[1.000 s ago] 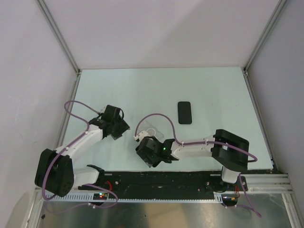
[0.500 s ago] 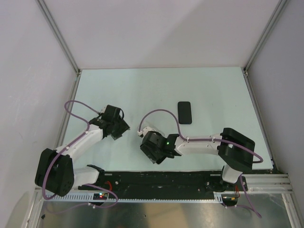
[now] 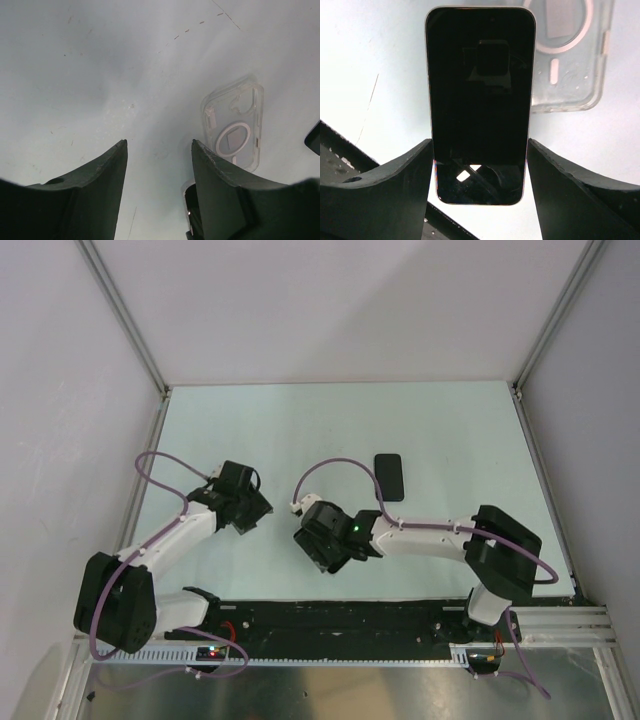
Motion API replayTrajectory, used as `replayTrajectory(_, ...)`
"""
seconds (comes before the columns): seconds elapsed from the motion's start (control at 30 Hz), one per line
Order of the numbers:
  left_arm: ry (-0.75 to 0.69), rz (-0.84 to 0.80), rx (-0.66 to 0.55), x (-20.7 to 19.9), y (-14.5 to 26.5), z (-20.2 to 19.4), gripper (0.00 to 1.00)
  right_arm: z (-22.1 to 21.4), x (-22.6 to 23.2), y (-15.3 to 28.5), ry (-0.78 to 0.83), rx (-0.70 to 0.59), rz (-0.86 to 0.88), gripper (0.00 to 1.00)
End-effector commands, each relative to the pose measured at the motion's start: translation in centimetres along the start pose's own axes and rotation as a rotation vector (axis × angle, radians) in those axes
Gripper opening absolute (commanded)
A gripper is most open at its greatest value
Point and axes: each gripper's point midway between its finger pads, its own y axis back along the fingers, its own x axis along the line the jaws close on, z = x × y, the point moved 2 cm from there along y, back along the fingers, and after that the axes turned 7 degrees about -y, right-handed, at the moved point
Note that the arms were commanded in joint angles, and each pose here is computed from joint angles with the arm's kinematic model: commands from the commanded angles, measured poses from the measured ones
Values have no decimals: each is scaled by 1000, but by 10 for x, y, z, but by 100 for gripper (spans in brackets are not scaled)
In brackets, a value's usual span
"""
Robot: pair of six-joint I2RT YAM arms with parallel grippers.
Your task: Put the phone into the phone case
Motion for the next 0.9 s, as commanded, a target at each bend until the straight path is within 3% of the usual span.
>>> replayTrajectory(0.0,-12,-23,-24,-9,4,12,59,53,-8,20,-34,-137,18,35)
replayTrajectory(0.4,-16,-23,-19,-11,3,15,59,93,-50,-5,-11,-146,-49,35)
replayTrajectory(0.87,-11,-21,-15,-10,2,18,59,89,-49,-28,25,-101,-10,36)
